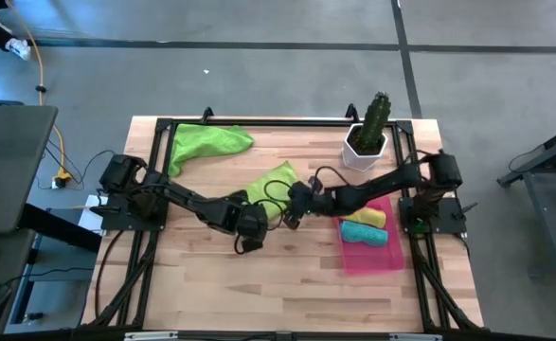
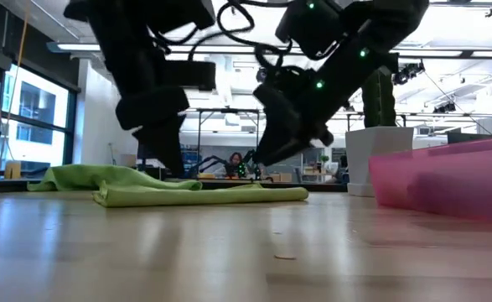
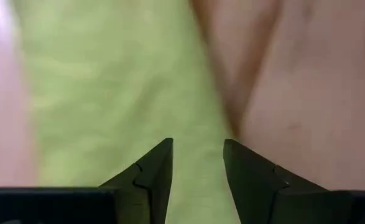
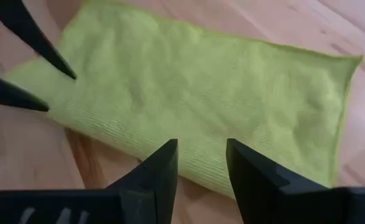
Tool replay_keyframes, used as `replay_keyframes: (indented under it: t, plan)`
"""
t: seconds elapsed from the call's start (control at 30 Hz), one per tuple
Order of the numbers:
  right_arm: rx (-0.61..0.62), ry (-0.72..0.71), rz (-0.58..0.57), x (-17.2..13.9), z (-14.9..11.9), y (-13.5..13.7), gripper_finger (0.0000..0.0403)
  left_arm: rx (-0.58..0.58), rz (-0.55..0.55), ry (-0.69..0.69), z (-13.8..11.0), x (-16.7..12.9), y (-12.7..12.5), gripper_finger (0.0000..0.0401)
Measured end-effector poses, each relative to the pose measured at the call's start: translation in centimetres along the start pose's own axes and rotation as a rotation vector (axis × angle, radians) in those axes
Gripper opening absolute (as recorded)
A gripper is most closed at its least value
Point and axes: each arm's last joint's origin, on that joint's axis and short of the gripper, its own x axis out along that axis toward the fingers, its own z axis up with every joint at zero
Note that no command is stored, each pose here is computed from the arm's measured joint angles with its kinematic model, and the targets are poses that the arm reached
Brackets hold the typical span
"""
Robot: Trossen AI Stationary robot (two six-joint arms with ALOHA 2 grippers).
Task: Roll microfiber towels into tight, uniform cylinder then place into a basket
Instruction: Roll the bottom light green microfiber towel
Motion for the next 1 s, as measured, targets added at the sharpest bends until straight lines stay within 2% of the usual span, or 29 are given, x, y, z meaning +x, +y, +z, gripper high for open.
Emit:
replay_keyframes:
  t: [0.07,0.2,0.3,0.37,0.53,0.7,0.9,1.0]
  plan:
    - [0.06,-0.027,0.002,0.4,-0.2,0.4,0.0128,0.041,0.076,0.007,-0.1,-0.5,0.7,0.0131]
    - [0.145,-0.025,0.008,1.4,-0.9,0.6,0.0128,0.101,0.223,0.13,-1.0,-0.3,2.7,0.0131]
    - [0.178,0.004,-0.004,2.1,-1.6,0.6,0.0128,0.1,0.262,0.218,-1.7,0.5,4.0,0.0131]
    - [0.184,0.01,-0.014,2.4,-1.9,0.6,0.0128,0.083,0.25,0.263,-2.3,1.3,4.7,0.0131]
    - [0.142,0.011,-0.045,2.6,-1.9,0.1,0.0128,-0.006,0.147,0.299,-3.5,2.3,4.8,0.0131]
    - [0.043,0.013,-0.08,3.2,-1.4,-1.1,0.0128,-0.097,0.052,0.237,-3.7,2.1,2.9,0.013]
    - [-0.115,0.001,-0.128,4.1,-0.2,-3.4,0.0128,-0.235,-0.241,0.084,-2.7,1.4,-1.1,0.013]
    - [-0.163,-0.02,-0.15,4.5,0.6,-4.6,0.0128,-0.247,-0.37,-0.039,-1.8,0.8,-2.8,0.0131]
